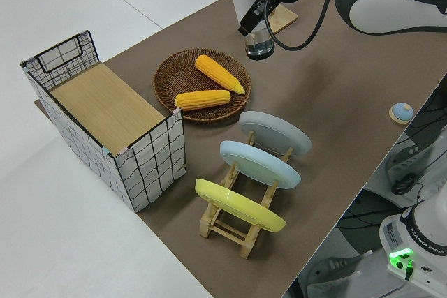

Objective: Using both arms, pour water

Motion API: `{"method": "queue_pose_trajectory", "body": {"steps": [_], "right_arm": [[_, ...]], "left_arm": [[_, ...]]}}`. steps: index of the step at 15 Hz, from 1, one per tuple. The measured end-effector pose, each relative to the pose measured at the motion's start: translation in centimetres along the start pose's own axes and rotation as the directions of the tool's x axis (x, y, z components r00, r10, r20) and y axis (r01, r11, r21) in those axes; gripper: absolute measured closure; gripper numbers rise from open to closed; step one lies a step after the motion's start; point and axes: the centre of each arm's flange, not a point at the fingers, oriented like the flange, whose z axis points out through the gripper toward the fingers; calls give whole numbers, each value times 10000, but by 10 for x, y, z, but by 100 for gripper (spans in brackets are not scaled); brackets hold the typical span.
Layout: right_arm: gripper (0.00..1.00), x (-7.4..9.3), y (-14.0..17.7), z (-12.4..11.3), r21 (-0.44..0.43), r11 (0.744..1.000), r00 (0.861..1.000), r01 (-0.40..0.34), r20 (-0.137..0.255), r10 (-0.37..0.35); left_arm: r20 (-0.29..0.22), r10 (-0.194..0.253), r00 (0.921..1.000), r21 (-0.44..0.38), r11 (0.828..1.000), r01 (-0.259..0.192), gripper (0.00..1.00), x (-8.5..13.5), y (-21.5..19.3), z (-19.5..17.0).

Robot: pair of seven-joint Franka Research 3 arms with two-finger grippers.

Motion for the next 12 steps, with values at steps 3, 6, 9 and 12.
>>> {"method": "queue_pose_trajectory", "body": {"steps": [3, 6, 9, 12], "right_arm": [[94, -21, -40, 13, 571, 9978, 9993, -340, -159, 349], [94, -38, -73, 33, 1012, 9900, 9948, -987, -138, 1006], [94, -50, -102, 59, 1353, 9736, 9828, -1839, 94, 1843], [94, -60, -132, 94, 1712, 9532, 9684, -2492, 334, 2472]], "left_arm": [[15, 28, 10000, 2, 10000, -28, 35, 0, 2, 1], [89, 86, 9999, -11, 10000, -86, 35, -2, 5, 4], [261, 152, 9995, -50, 9999, -151, 35, -6, 20, 10], [494, 227, 9985, -188, 9996, -218, 35, -15, 50, 19]]}}
